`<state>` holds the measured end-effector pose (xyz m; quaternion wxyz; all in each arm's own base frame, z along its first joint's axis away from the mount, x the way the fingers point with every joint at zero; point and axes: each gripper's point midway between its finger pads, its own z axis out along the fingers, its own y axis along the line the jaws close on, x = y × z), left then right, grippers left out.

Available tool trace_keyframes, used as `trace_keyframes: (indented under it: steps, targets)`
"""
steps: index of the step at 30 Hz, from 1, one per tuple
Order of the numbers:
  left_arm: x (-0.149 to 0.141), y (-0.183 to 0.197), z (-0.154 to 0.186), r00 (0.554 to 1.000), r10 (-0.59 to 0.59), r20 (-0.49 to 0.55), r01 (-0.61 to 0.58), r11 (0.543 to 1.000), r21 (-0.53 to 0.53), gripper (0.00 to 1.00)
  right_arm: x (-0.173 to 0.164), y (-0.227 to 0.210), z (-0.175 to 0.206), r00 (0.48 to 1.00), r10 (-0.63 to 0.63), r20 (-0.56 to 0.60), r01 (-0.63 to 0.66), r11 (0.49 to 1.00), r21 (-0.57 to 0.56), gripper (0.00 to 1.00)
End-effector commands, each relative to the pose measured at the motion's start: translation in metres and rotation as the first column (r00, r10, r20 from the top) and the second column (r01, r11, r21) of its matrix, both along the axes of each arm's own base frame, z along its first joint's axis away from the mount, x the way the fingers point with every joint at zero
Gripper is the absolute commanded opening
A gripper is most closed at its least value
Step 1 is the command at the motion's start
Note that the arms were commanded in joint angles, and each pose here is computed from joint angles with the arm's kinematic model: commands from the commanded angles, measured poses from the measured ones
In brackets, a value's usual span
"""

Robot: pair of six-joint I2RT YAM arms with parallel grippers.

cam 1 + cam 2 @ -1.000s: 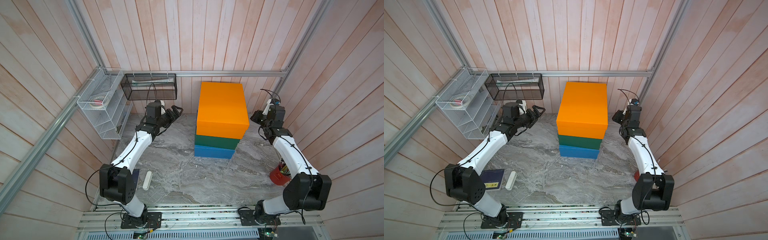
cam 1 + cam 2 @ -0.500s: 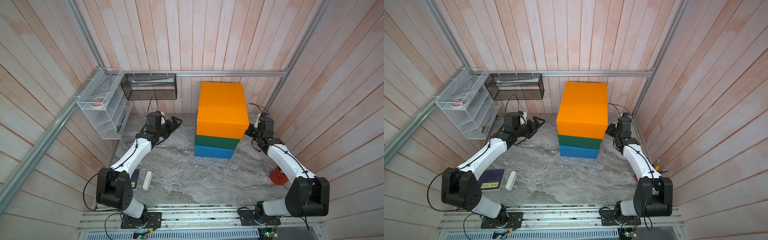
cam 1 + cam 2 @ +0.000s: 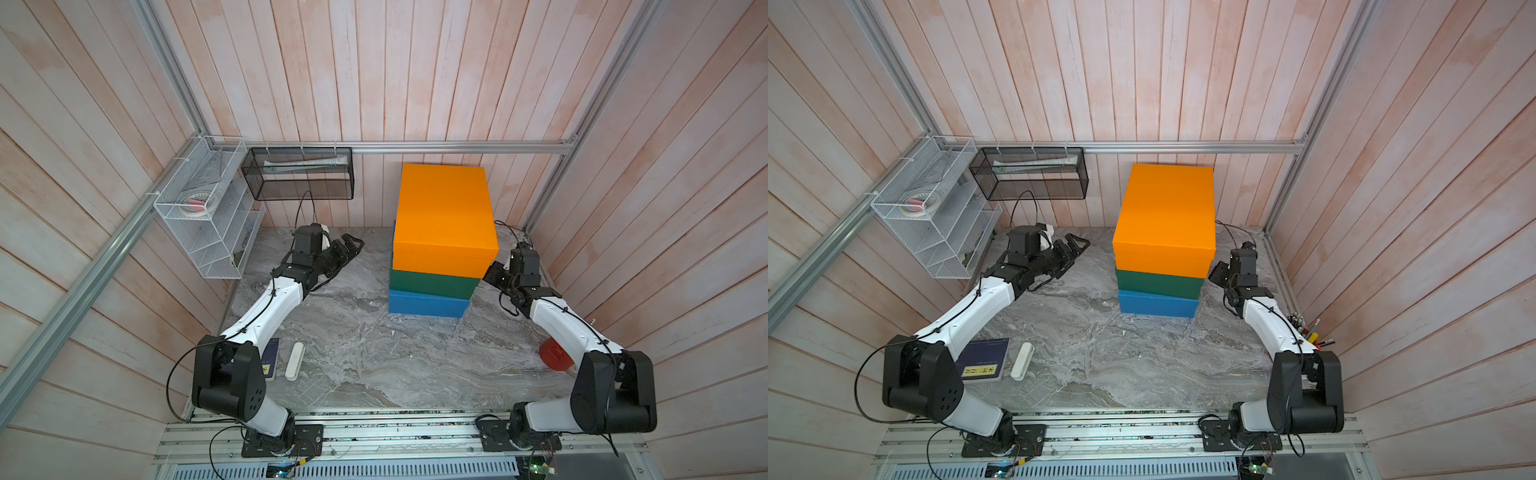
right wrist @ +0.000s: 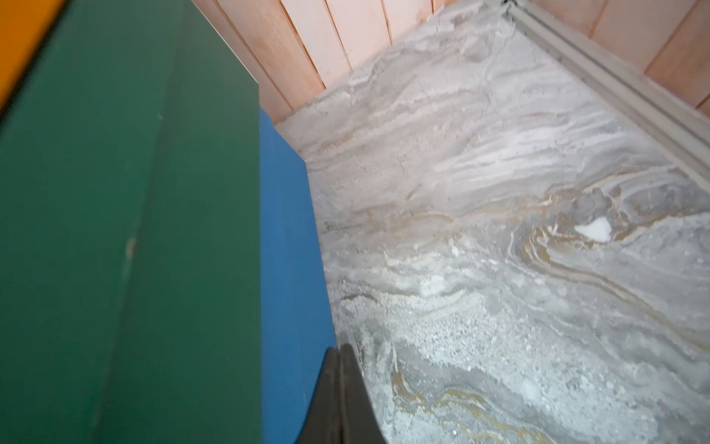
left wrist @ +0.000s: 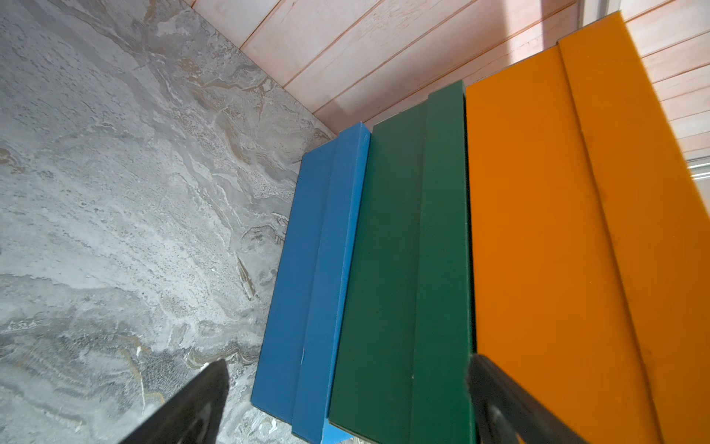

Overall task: Stack the shoeboxes
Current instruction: Reset both arms

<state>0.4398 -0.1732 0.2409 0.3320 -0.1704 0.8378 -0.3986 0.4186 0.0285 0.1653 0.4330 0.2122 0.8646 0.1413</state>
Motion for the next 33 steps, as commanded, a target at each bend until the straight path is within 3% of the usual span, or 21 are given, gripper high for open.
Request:
trace_keyframes:
  steps: [1, 12, 18, 23, 24, 25, 26, 33]
  targets:
    - [-0.001, 0.001, -0.003, 1.0, -0.003, 0.011, 0.003, 1.0, -0.005, 1.0, 0.0, 0.005, -0.012, 1.0, 0.004, -0.004, -0.004, 0.999, 0.041, 0.0]
    - [0.008, 0.002, -0.026, 0.999, -0.017, -0.033, 0.016, 1.0, -0.024, 1.0, 0.005, 0.006, -0.048, 0.996, 0.027, -0.08, -0.021, 0.997, 0.078, 0.0]
    - [0.003, 0.017, -0.037, 1.0, 0.018, -0.012, -0.017, 0.999, 0.047, 1.0, -0.002, 0.003, -0.056, 0.995, 0.021, -0.098, -0.016, 0.999, 0.052, 0.02]
    - [0.002, 0.039, -0.032, 0.995, 0.067, 0.069, -0.076, 0.986, 0.151, 1.0, -0.011, -0.008, -0.057, 0.995, -0.007, -0.1, 0.007, 1.0, -0.006, 0.28]
    - [0.002, 0.042, -0.031, 0.994, 0.071, 0.082, -0.084, 0.982, 0.169, 1.0, -0.013, -0.009, -0.057, 0.995, -0.012, -0.101, 0.01, 1.0, -0.017, 0.41]
    - [0.002, 0.047, -0.029, 0.992, 0.082, 0.099, -0.1, 0.976, 0.191, 1.0, -0.014, -0.011, -0.056, 0.995, -0.014, -0.098, 0.011, 0.999, -0.03, 0.91]
    - [0.002, 0.051, -0.027, 0.988, 0.088, 0.124, -0.113, 0.97, 0.213, 1.0, -0.015, -0.013, -0.055, 0.995, -0.02, -0.097, 0.016, 0.999, -0.043, 0.98]
    - [-0.014, 0.074, 0.007, 0.922, 0.131, 0.364, -0.235, 0.938, 0.257, 1.0, -0.028, -0.029, -0.039, 0.996, -0.063, -0.064, 0.053, 0.989, -0.135, 0.98]
